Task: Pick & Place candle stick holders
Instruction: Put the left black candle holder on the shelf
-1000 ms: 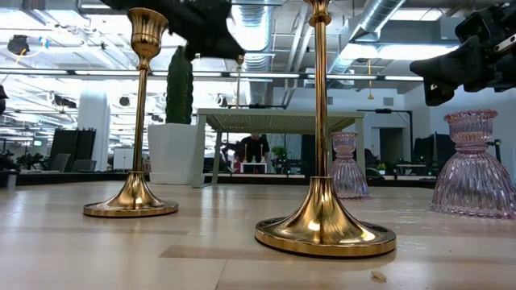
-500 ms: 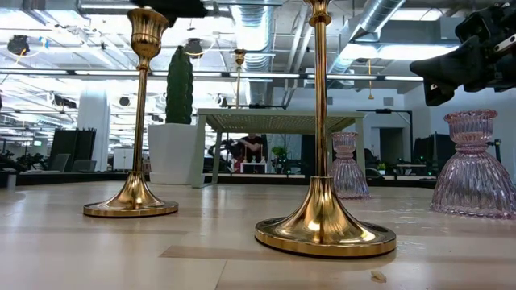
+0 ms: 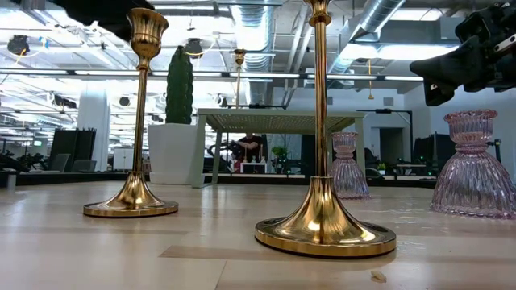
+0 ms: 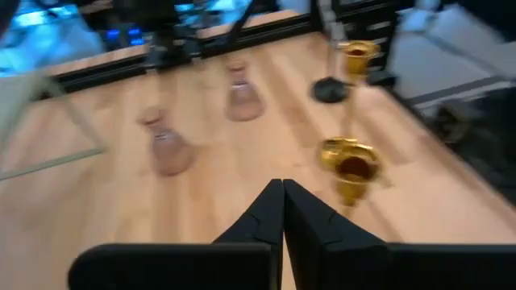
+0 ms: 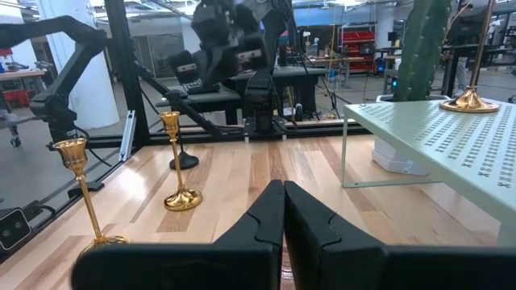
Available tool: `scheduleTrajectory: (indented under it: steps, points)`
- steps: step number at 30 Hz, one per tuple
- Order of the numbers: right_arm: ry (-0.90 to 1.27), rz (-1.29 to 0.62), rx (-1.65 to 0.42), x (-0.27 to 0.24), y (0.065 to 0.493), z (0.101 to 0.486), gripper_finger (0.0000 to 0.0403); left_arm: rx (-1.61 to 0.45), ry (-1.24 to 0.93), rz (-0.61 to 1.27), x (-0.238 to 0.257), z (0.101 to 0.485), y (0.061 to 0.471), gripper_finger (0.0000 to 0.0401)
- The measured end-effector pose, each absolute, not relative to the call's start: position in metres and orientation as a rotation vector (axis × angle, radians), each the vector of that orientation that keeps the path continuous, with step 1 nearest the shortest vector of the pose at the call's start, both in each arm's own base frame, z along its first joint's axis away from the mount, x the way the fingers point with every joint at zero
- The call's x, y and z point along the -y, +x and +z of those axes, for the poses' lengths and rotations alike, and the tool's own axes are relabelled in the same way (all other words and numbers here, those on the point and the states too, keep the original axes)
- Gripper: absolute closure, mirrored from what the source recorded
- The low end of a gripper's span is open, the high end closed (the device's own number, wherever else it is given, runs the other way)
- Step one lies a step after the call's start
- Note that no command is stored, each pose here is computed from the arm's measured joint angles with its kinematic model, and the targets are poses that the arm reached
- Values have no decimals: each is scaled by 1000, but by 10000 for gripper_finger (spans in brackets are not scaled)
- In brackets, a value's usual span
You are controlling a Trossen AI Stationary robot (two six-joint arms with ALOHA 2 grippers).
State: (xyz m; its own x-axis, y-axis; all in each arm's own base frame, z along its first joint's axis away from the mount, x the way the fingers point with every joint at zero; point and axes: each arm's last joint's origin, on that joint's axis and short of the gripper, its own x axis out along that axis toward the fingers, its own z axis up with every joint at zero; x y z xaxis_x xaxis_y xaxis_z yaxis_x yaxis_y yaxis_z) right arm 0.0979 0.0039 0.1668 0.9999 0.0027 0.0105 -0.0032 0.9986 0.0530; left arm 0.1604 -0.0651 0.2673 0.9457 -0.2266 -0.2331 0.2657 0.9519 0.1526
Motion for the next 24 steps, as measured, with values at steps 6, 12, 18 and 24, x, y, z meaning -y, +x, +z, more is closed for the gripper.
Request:
scheduleTrajectory:
  steps: [6,12,18,24]
  points:
    - [53,3,10,-4,98,167,403,-266,191,-310,66,240,158,393]
    - [53,4,10,-4,98,167,403,-276,197,-311,65,224,157,395]
    - [53,4,10,-4,98,167,403,-261,230,-310,62,225,149,396]
    - [53,4,10,-4,98,167,403,-238,246,-312,53,232,130,396]
